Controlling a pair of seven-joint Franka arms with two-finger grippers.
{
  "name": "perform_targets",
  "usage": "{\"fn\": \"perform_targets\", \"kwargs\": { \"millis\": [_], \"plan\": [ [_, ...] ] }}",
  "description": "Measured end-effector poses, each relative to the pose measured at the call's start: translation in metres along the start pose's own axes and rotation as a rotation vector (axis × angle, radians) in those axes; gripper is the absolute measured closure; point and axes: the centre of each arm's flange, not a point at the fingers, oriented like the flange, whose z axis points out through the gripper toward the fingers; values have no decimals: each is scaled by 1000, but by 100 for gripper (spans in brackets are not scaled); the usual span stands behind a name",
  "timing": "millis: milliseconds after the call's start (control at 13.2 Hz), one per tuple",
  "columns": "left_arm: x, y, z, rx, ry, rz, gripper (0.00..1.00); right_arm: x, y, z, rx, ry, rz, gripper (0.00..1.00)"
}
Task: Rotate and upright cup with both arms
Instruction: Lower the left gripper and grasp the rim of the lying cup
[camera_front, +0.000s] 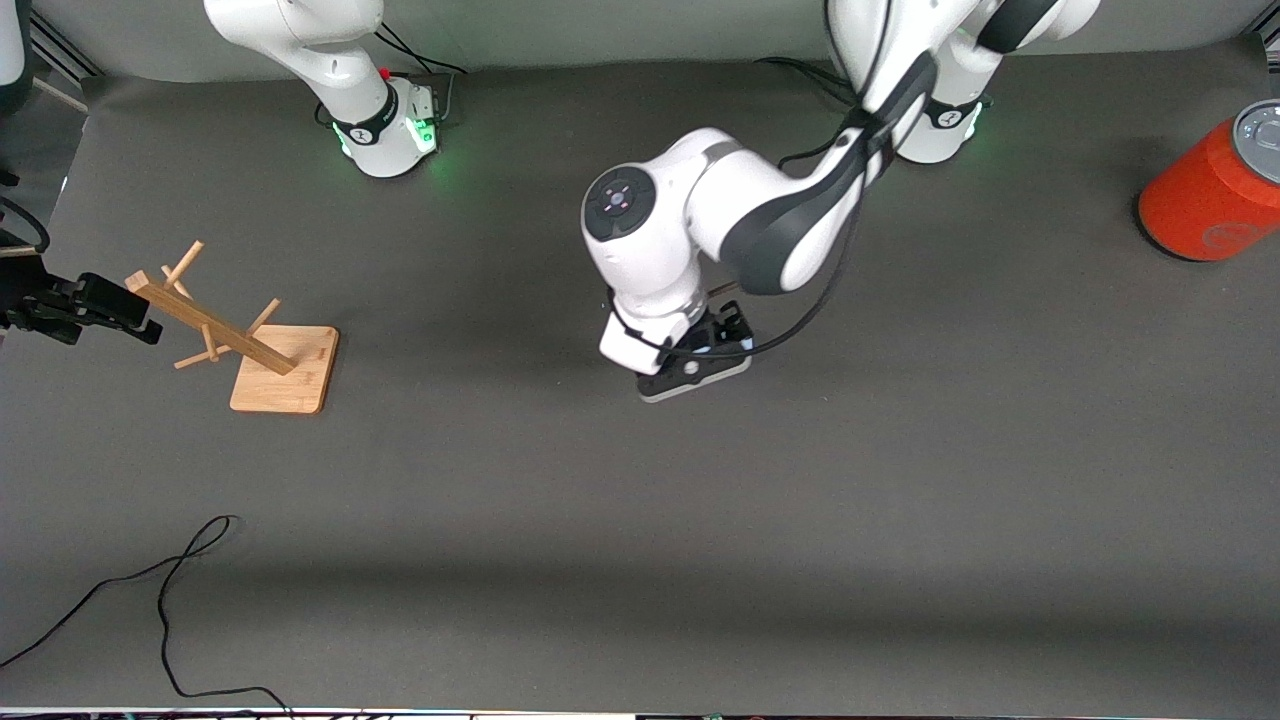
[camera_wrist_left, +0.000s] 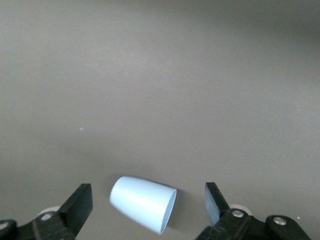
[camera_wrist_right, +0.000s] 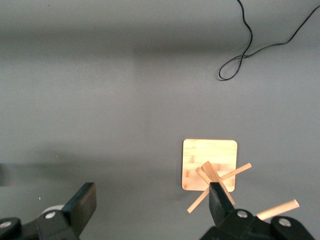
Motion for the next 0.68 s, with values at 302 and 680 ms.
{"fn": "perform_targets", "kwargs": {
  "millis": [302,680],
  "plan": [
    [-47,37,77,143,44,308,0,5,3,1,-1,30,-2,0],
    [-62,34,129,241,-15,635,0,6,-8,2,3,31,-23,0]
  ]
}}
